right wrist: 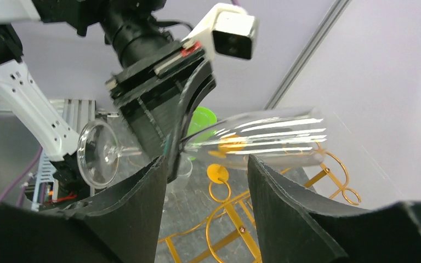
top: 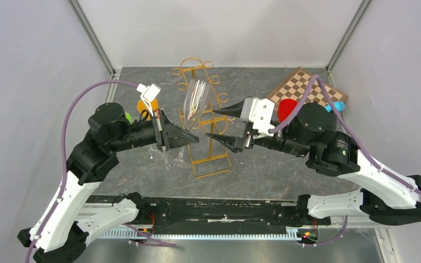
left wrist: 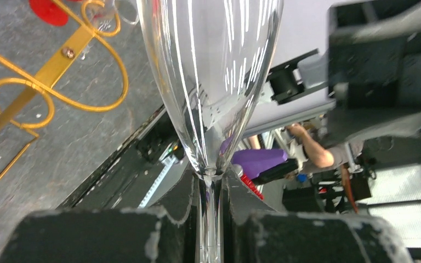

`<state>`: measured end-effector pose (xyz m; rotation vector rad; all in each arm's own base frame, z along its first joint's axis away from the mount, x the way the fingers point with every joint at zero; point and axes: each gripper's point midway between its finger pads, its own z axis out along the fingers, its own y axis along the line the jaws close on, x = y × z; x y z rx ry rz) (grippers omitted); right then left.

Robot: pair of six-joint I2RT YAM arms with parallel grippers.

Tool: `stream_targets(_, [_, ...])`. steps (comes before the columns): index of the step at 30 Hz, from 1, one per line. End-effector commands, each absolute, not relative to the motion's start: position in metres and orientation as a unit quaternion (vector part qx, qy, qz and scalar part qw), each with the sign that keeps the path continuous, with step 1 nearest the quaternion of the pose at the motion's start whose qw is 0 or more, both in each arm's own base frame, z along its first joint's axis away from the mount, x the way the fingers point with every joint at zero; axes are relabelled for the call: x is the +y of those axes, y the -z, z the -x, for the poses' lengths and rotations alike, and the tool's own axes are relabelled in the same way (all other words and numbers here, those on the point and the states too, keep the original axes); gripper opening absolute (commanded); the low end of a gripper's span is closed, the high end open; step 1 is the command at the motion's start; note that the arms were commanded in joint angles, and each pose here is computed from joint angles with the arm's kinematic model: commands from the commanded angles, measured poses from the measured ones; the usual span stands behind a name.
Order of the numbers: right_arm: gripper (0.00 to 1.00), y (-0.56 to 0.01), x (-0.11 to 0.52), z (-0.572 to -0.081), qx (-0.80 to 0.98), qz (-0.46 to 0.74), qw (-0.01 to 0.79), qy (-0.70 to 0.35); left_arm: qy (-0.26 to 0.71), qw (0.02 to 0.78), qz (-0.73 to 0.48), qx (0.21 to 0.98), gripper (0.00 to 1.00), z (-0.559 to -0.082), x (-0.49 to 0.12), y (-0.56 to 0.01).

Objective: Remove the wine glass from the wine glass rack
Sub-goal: Place the wine glass at the center of the board.

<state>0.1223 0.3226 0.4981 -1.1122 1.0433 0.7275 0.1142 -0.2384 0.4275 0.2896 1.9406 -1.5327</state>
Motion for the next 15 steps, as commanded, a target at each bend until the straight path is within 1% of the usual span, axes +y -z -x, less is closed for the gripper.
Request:
stream_targets(1, [0.58, -0.518, 0.317, -0.115, 0.491, 0.467, 0.643, -0.358, 0.563, 0.335, -0.194, 0.730, 0.03, -0.089, -0.225, -0.420])
stream_targets(8, [0.60, -0.524, 0.316, -0.099, 0.496, 0.464, 0.614, -0.402, 0.552, 0.324, -0.247, 0.728, 0.02, -0.069, -0.216, -0.401])
stream_targets(15, [0.61, -0.521, 0.319, -0.084, 0.503, 0.475, 0.576, -0.435, 0.552, 0.315, -0.310, 0.707, 0.02, -0.048, -0.209, -0.385])
